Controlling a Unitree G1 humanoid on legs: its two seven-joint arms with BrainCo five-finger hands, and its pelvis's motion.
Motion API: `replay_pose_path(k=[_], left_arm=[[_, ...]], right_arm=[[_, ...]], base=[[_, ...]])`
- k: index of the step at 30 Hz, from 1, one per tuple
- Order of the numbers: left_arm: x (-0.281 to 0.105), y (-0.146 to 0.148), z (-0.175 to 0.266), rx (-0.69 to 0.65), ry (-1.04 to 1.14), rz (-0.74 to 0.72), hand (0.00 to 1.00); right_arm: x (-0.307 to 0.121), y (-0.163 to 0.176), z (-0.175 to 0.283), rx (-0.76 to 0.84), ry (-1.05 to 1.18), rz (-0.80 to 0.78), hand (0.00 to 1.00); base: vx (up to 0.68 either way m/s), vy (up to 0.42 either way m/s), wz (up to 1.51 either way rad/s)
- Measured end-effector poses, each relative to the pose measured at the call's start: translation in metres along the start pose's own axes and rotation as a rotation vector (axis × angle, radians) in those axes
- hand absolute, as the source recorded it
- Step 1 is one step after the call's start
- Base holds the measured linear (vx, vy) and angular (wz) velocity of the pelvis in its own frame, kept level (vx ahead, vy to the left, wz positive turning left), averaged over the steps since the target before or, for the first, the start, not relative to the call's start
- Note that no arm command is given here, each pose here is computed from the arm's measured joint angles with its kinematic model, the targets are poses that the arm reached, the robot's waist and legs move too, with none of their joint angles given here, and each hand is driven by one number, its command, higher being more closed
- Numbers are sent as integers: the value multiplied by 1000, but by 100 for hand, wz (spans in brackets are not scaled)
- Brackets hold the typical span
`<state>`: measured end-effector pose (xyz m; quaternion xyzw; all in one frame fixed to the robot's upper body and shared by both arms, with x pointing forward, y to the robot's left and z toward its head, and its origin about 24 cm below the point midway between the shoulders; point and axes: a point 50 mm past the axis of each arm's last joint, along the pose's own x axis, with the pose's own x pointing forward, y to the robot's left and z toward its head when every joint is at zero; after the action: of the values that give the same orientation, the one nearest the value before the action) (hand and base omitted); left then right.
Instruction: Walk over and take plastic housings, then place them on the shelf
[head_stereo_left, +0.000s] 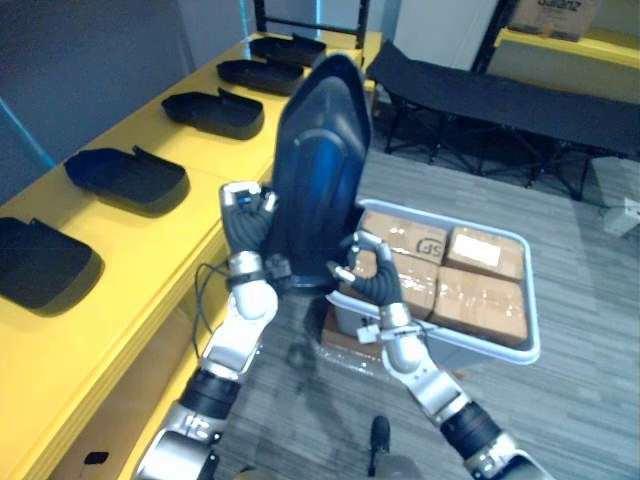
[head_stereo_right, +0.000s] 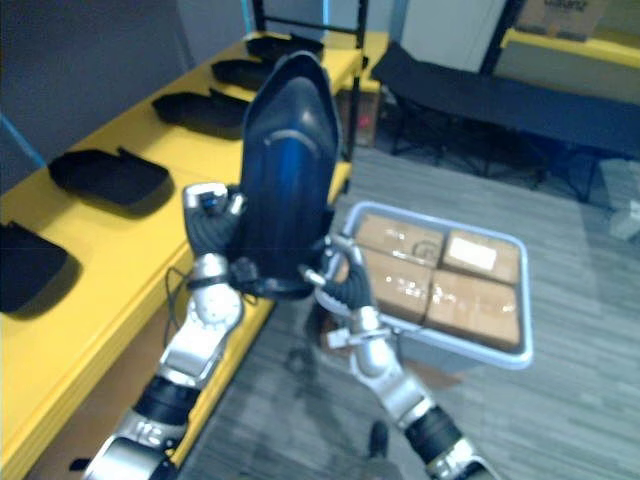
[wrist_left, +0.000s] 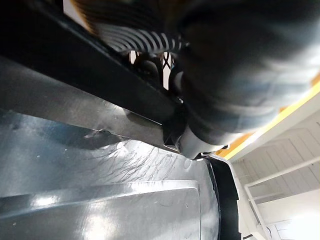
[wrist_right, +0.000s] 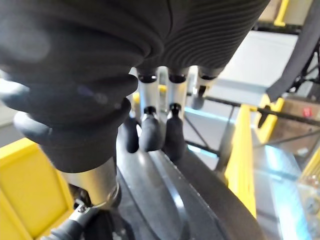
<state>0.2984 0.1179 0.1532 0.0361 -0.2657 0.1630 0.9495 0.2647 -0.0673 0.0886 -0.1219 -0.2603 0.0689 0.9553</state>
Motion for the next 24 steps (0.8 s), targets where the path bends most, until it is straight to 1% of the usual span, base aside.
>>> replay_pose_path(k=[2,4,9,12,17,24], left_arm=[[-3,-3,-1,34,-7,13,100],[-4,-2,0,52,-16,54,100],[-8,-2,-2,130,-53,96,100],[-10,-1,-2,148,-71,131,100],[-16,5,-8,134,-16,208,100],[-17,5,-9,142,-14,214,100]], right_arm=[[-1,7,5,17,-17,41,0],[-4,10,5,31,-10,44,0],[-7,12,4,32,0,59,0],[-8,13,4,35,4,64,0],[-9,15,4,44,7,72,0],[-9,15,4,47,7,74,0]], base=[[0,0,0],[0,0,0],[0,0,0],[0,0,0],[0,0,0],[0,0,0]])
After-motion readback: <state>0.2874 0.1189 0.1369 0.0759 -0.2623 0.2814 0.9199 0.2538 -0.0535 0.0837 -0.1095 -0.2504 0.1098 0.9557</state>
